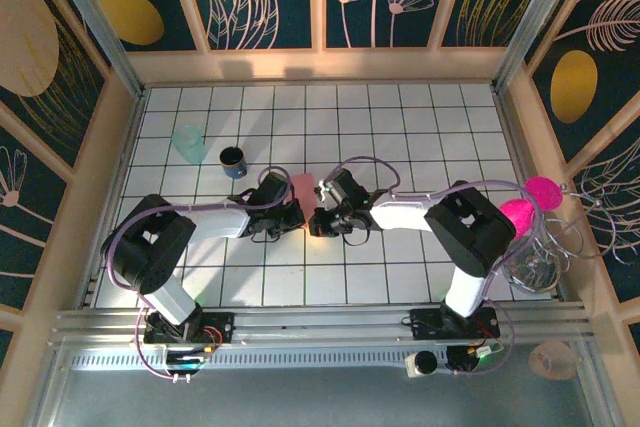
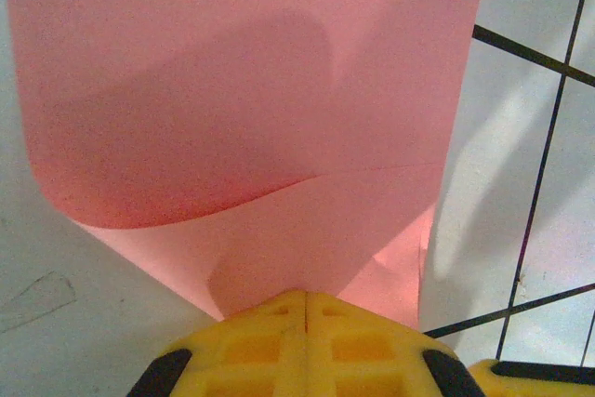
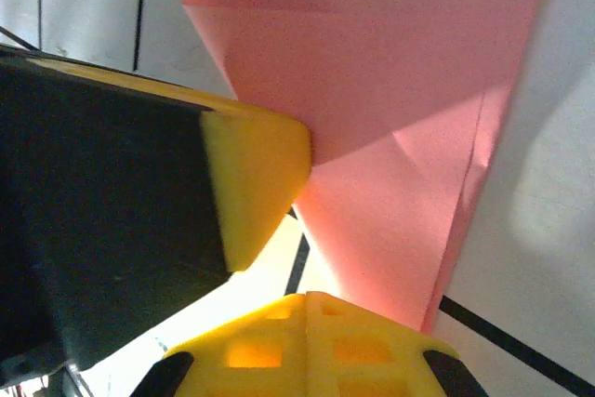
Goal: Fold a paper plane with a square sheet of paper (pick it up from the middle)
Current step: Third fold the triangle at the center of the table.
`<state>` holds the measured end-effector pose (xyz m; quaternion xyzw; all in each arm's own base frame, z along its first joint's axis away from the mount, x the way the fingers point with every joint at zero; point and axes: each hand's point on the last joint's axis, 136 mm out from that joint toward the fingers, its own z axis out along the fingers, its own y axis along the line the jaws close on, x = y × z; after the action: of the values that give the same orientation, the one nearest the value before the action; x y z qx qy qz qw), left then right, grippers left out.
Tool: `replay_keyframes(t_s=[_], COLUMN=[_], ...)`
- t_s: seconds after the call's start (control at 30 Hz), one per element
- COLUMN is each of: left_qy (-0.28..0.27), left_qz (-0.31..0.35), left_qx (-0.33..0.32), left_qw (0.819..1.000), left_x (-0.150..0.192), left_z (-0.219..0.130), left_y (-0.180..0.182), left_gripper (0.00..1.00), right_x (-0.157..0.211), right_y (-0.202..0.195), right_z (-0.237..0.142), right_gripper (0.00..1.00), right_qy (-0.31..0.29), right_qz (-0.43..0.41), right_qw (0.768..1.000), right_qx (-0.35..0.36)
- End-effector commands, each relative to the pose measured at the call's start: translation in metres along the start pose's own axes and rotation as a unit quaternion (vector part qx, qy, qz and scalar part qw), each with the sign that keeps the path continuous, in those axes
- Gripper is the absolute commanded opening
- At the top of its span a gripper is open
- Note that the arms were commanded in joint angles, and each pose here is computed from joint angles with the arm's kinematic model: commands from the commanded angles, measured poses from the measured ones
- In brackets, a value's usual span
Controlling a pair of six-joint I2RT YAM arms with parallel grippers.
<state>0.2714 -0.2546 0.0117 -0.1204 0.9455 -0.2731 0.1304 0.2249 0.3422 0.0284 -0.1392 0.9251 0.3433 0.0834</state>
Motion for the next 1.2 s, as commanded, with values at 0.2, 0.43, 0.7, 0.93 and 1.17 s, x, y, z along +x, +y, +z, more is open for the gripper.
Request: replay_keyframes(t_s=[0.2, 0.43, 0.7, 0.93, 1.17], left_qy=[0.02, 0.026, 0.025, 0.027, 0.024], left_qz=[-0.01, -0.005, 0.011, 0.013, 0.025], left_qx=[-0.079, -0.084, -0.041, -0.037, -0.021], left_qw=[0.997, 0.996, 0.999, 0.999, 0.999], left_x=[0.013, 0.014, 0.007, 0.008, 0.004], left_z=[0.008, 0.014, 0.014, 0.013, 0.011], left_y=[0.042, 0.043, 0.02, 0.019, 0.007], left_gripper=[0.0, 0.0, 0.0, 0.0, 0.0], right_x=[0.032, 0.061, 0.009, -0.017, -0.009], right_y=[-0.037, -0.049, -0.005, -0.001, -0.024], right_z=[0.004, -0.018, -0.048, -0.021, -0.006], right_gripper=[0.04, 0.03, 0.02, 0.0, 0.0], right_qy=[0.032, 0.042, -0.052, -0.05, -0.028], right_qz=[0.03, 0.036, -0.011, -0.009, 0.014], right_qw=[0.998, 0.998, 0.999, 0.999, 0.999], right_qx=[0.032, 0.043, -0.007, -0.006, 0.027])
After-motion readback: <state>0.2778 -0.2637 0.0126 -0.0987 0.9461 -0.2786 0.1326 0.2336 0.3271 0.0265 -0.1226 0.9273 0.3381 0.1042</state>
